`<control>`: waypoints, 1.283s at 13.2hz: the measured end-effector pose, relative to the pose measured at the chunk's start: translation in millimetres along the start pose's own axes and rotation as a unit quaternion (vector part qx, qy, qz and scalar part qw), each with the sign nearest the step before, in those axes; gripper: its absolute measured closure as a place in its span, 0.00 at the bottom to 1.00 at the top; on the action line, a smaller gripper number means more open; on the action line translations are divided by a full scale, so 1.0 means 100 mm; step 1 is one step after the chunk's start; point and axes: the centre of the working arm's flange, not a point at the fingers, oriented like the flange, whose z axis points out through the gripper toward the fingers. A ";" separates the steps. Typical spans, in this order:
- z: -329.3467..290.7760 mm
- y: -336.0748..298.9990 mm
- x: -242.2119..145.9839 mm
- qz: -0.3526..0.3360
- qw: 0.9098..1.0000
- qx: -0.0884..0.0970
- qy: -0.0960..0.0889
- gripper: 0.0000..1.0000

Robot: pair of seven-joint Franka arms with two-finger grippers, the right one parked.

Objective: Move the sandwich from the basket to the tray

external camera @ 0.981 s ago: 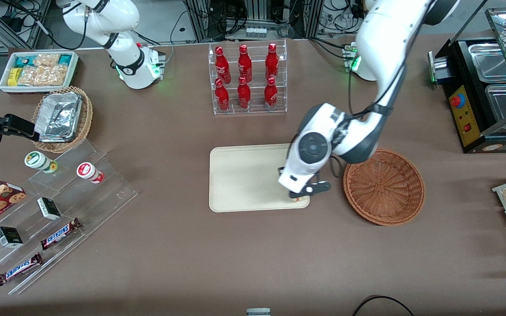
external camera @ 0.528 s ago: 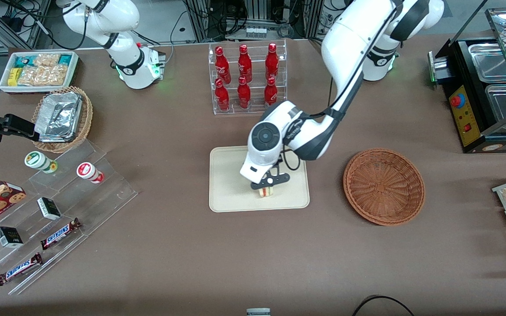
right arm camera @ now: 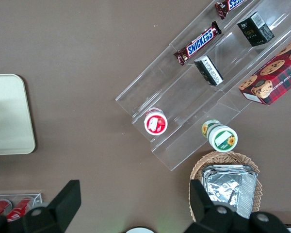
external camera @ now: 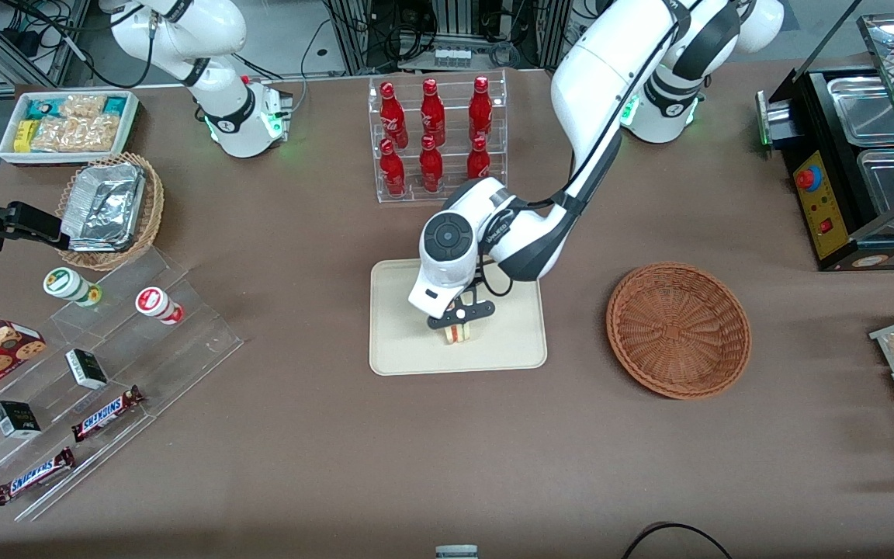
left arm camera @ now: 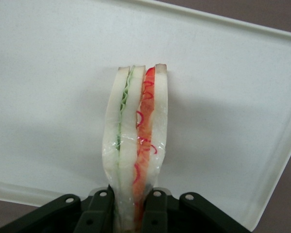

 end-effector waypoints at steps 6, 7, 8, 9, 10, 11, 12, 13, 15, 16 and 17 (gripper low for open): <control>0.07 0.02 0.04 -0.019 1.000 -0.003 0.001 0.52; 0.07 0.02 0.05 -0.019 1.000 -0.004 0.002 0.43; 0.05 0.02 0.05 -0.019 1.000 -0.007 0.004 0.32; 0.01 0.03 0.08 -0.020 1.000 -0.011 0.007 0.21; -0.11 0.05 0.11 -0.021 1.000 -0.019 0.012 0.09; -0.31 0.06 0.14 -0.023 0.999 -0.025 0.017 0.00; -0.65 0.04 0.15 -0.024 0.999 -0.027 0.020 0.00; -0.94 -0.02 0.18 -0.022 0.999 -0.027 0.023 0.00; -1.45 -0.25 0.31 -0.001 0.999 -0.024 0.025 0.00; -1.65 -0.41 0.42 0.017 0.999 -0.023 0.027 0.00; -1.79 -0.58 0.55 0.040 0.999 -0.019 0.026 0.00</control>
